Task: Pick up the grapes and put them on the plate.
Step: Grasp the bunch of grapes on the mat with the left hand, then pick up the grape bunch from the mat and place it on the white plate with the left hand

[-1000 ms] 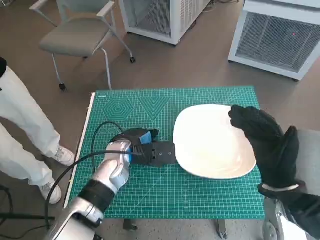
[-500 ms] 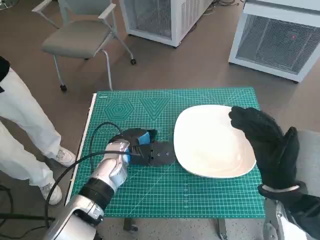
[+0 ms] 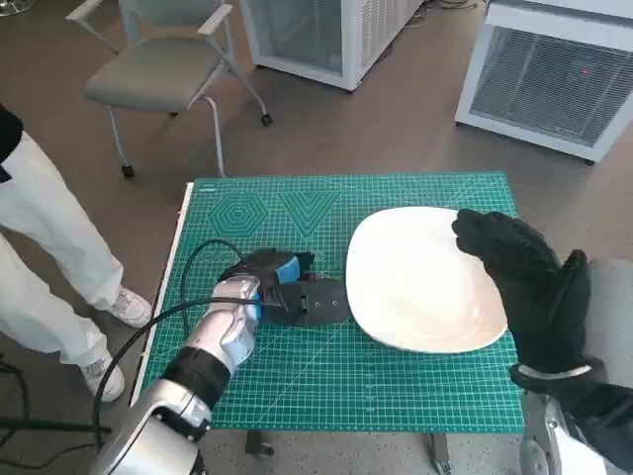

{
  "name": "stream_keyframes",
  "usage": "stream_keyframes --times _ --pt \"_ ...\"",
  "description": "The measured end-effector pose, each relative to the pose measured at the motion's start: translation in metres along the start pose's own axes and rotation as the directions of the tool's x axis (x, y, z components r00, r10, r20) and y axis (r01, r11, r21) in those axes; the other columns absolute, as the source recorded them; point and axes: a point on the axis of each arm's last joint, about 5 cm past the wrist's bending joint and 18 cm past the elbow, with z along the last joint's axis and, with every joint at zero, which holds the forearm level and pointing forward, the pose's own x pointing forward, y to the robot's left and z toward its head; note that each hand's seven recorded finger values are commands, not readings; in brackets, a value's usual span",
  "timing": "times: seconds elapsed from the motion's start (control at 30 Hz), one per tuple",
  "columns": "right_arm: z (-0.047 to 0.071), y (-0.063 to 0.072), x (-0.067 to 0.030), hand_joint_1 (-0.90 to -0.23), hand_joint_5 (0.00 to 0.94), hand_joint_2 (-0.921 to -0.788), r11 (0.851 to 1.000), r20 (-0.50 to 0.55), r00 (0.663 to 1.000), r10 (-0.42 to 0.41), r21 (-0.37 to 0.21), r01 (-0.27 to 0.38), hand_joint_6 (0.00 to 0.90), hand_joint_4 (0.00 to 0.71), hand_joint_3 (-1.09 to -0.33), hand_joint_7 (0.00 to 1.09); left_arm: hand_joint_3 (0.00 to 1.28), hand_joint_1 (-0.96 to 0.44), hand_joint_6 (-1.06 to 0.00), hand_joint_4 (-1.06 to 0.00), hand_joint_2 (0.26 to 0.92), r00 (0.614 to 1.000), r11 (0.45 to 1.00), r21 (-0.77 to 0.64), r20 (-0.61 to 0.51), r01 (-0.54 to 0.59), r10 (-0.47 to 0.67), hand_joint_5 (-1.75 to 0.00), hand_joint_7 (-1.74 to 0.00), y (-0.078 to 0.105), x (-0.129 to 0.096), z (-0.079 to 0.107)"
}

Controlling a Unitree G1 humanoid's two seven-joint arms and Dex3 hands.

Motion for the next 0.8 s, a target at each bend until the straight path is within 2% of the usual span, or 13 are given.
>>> stream_keyframes --times 0.23,0.37,0.5,0.53,0.57,0.67,0.73,0.8 --pt "0.001 -0.002 -0.0003 -0.443 0.642 -0.921 1.000 0.001 1.000 -0.003 -0.006 0.003 0.168 0.420 -0.634 0.95 0.66 0.37 -0.64 -0.40 0.743 1.000 0.999 0.049 -0.009 -0.023 0.024 -1.63 -0.02 -0.004 0.000 0.000" --pt "0.001 -0.002 -0.0006 -0.443 0.642 -0.921 1.000 -0.001 1.000 -0.004 -0.009 0.004 0.167 0.419 -0.634 0.95 0.66 0.37 -0.58 -0.46 0.713 1.000 0.999 0.052 -0.010 -0.012 0.013 -1.58 -0.02 -0.003 0.000 0.001" --pt "0.000 -0.003 -0.0008 -0.442 0.642 -0.921 1.000 -0.004 1.000 -0.006 -0.009 0.006 0.166 0.419 -0.634 0.95 0.62 0.38 -0.68 -0.55 0.689 1.000 0.999 0.036 0.002 0.001 -0.001 -1.48 -0.09 0.002 -0.001 0.002" --pt "0.000 -0.003 -0.0008 -0.442 0.642 -0.921 1.000 -0.005 1.000 -0.006 -0.008 0.006 0.166 0.418 -0.634 0.95 0.59 0.36 -0.70 -0.56 0.698 1.000 0.999 0.032 0.006 0.004 -0.005 -1.45 -0.16 0.003 -0.001 0.003" --pt "0.000 -0.003 -0.0008 -0.442 0.642 -0.921 1.000 -0.005 1.000 -0.006 -0.008 0.006 0.166 0.418 -0.634 0.95 0.53 0.32 -0.70 -0.57 0.722 1.000 1.000 0.027 0.009 0.008 -0.008 -1.42 -0.31 0.004 -0.001 0.003" --pt "0.000 -0.003 -0.0007 -0.443 0.643 -0.921 1.000 -0.006 1.000 -0.006 -0.008 0.006 0.166 0.418 -0.634 0.95 0.34 0.12 -0.61 -0.57 0.822 1.000 1.000 0.013 0.019 0.013 -0.014 -1.34 -0.92 0.007 -0.002 0.002" --pt "0.000 -0.003 -0.0004 -0.443 0.643 -0.921 1.000 -0.006 1.000 -0.006 -0.007 0.005 0.167 0.418 -0.634 0.95 0.27 0.05 -0.59 -0.57 0.853 1.000 1.000 0.003 0.023 0.012 -0.012 -1.31 -1.10 0.009 -0.002 0.002" --pt "0.000 -0.003 -0.0002 -0.443 0.643 -0.921 1.000 -0.005 1.000 -0.005 -0.007 0.005 0.167 0.418 -0.634 0.95 0.24 0.03 -0.58 -0.58 0.866 1.000 1.000 -0.004 0.025 0.009 -0.009 -1.29 -1.18 0.010 -0.003 0.000"
